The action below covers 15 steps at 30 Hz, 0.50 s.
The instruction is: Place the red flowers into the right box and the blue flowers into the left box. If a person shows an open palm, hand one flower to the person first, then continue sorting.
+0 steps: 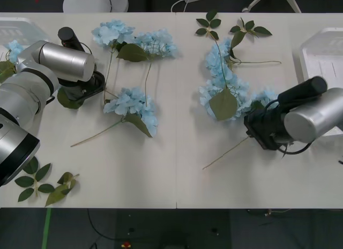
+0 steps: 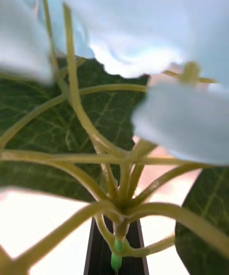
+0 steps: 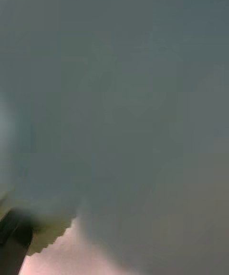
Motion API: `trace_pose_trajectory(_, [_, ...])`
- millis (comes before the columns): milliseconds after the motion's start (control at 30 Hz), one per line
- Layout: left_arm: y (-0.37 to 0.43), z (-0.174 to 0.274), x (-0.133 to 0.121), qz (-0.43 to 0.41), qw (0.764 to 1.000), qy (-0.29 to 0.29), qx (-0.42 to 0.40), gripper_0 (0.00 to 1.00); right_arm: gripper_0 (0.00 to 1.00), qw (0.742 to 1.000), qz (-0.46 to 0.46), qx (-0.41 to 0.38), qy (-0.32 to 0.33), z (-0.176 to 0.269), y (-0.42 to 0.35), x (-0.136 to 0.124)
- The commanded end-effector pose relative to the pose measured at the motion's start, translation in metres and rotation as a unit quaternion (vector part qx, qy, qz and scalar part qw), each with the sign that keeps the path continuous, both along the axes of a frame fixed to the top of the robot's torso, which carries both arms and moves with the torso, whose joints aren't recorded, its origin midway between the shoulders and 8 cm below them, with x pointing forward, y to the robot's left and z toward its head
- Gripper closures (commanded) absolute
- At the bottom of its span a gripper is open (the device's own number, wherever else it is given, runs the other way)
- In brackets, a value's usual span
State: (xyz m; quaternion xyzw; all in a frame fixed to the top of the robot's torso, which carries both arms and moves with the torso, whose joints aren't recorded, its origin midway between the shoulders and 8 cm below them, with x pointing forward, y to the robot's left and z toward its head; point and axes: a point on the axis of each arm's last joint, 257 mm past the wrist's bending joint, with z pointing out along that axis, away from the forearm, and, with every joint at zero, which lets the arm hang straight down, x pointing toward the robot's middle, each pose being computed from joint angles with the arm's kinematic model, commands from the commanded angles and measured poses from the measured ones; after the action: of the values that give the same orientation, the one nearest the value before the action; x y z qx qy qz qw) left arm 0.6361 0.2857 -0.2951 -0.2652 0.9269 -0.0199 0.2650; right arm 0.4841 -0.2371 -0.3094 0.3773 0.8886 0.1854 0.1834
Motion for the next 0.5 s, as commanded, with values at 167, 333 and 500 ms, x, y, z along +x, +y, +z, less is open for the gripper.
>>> trace_pose_trajectory(167, [-0.023,-0.008,0.007,-0.02,1.0,-0.014,-0.001,1.0,1.0,0.95,0.229,-0.147,-0.152,0.126,-0.033,0.023])
trace_pose_trajectory(333, [-0.019,-0.002,0.012,-0.022,0.999,-0.024,0.002,1.0,1.0,0.897,0.316,-0.202,-0.236,0.18,-0.018,0.031])
trace_pose_trajectory(500, [-0.007,0.021,0.025,-0.03,0.998,-0.048,0.018,1.0,1.0,0.843,0.372,-0.197,-0.335,0.233,0.023,0.035])
